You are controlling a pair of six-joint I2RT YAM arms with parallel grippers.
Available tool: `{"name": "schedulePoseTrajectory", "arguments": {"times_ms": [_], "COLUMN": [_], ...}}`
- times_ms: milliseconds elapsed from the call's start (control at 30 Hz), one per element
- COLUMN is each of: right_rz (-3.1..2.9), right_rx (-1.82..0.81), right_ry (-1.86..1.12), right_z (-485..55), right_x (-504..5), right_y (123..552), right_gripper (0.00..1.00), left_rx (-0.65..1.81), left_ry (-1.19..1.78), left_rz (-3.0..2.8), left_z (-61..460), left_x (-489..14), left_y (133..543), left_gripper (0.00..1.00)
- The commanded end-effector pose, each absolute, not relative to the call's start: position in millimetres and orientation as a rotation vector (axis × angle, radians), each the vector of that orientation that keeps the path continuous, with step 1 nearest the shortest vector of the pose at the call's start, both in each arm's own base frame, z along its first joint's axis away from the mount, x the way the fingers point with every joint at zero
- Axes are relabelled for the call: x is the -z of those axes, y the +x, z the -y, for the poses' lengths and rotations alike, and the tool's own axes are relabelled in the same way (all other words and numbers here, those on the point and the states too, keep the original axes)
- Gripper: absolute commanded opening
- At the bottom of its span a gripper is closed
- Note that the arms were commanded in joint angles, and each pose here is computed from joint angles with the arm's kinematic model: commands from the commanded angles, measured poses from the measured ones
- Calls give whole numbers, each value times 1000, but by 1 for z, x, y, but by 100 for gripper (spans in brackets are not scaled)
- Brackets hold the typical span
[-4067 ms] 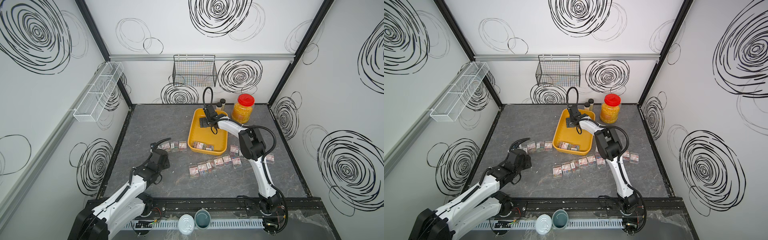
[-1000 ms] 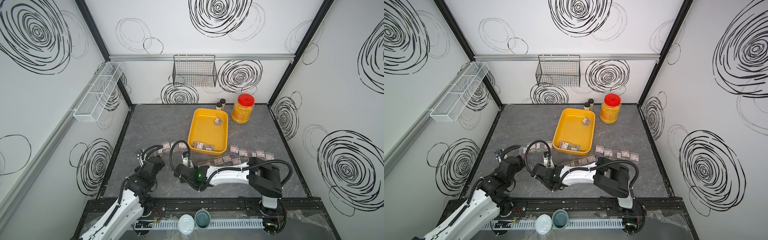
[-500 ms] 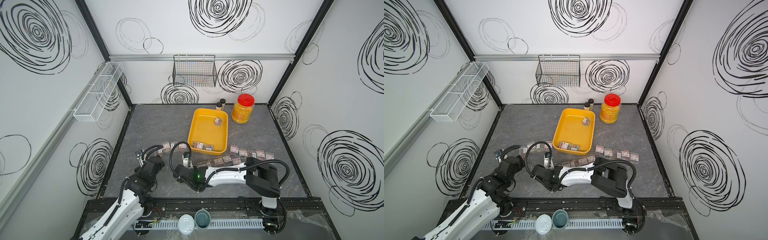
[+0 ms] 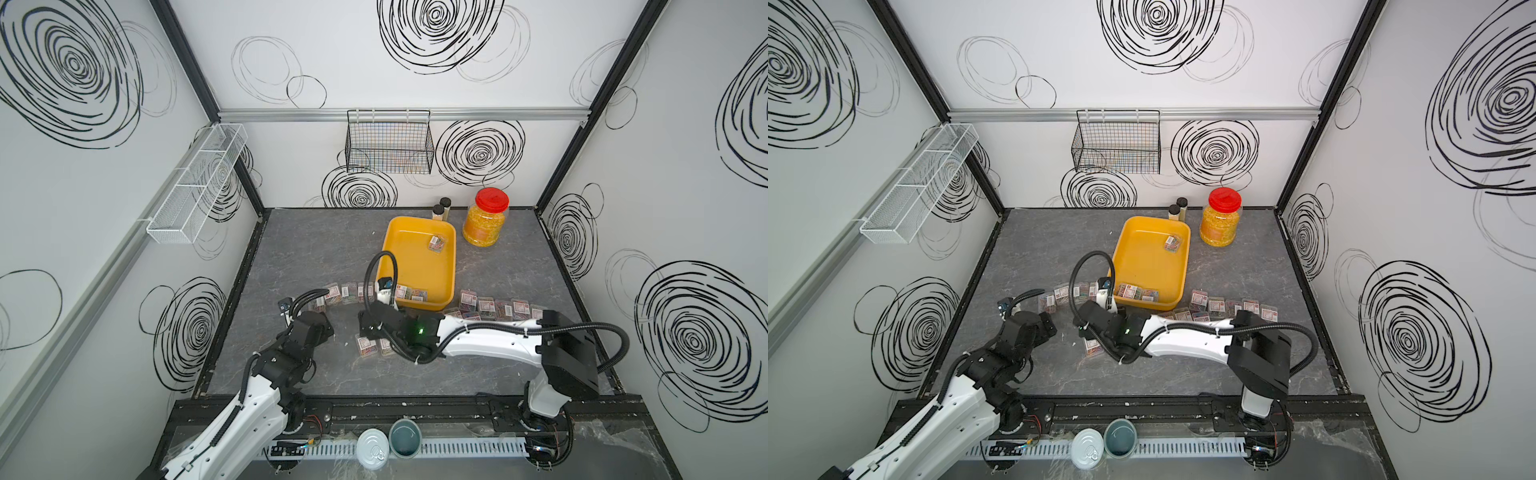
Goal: Take the paper clips out of the storage box
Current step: Place the boxed paper clips at the center of the board, then move the boxed paper clips to the center of the board, then pick up the boxed paper clips from the storage box.
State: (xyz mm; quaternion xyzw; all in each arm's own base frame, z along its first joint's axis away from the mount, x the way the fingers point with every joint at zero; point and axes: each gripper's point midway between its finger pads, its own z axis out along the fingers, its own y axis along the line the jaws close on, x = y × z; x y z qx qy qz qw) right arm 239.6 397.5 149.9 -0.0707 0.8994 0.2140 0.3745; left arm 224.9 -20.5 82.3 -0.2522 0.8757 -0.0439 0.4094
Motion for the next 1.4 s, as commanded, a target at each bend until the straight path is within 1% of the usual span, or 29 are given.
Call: {"name": "schedulePoseTrajectory", "arguments": {"times_ms": [0, 67, 167, 233, 333, 467, 633, 833, 967, 1133, 1367], "right_rz": [-2333, -2335, -2363, -2377, -2387, -2395, -2407, -2399, -2407, -2423, -2444], "right_rx": [-344, -270, -226, -199, -166, -124, -41, 35, 51, 59, 26], "right_ry": [-151, -86, 10, 64, 133, 180, 226, 275, 324, 349, 334], "right_z": [-345, -319, -287, -270, -253, -241, -229, -219, -210, -203, -198], "right_x": [-140, -135, -123, -113, -102, -90, -74, -58, -48, -35, -26], "right_y": [290, 325, 374, 404, 440, 476, 510, 532, 540, 549, 561], "right_gripper": [81, 82, 83, 84, 85, 85, 85, 87, 90, 91, 92], "left_rx": [391, 475, 571, 592, 528, 418, 346, 303, 305, 318, 274], "left_ry": [-620, -647, -649, -637, -602, -557, -530, -488, -457, -428, -389], "left_rz": [-2215, -2207, -2198, -2208, -2238, -2272, -2303, -2344, -2349, -2355, -2407], "left_z": [55, 63, 78, 87, 94, 99, 102, 108, 116, 125, 131], "left_x": [-73, -65, -60, -54, -47, -40, -30, -24, -25, -26, -19], "left_y": [227, 225, 224, 221, 216, 212, 213, 215, 216, 215, 215], "left_gripper": [87, 84, 72, 66, 59, 50, 49, 47, 47, 49, 48]}}
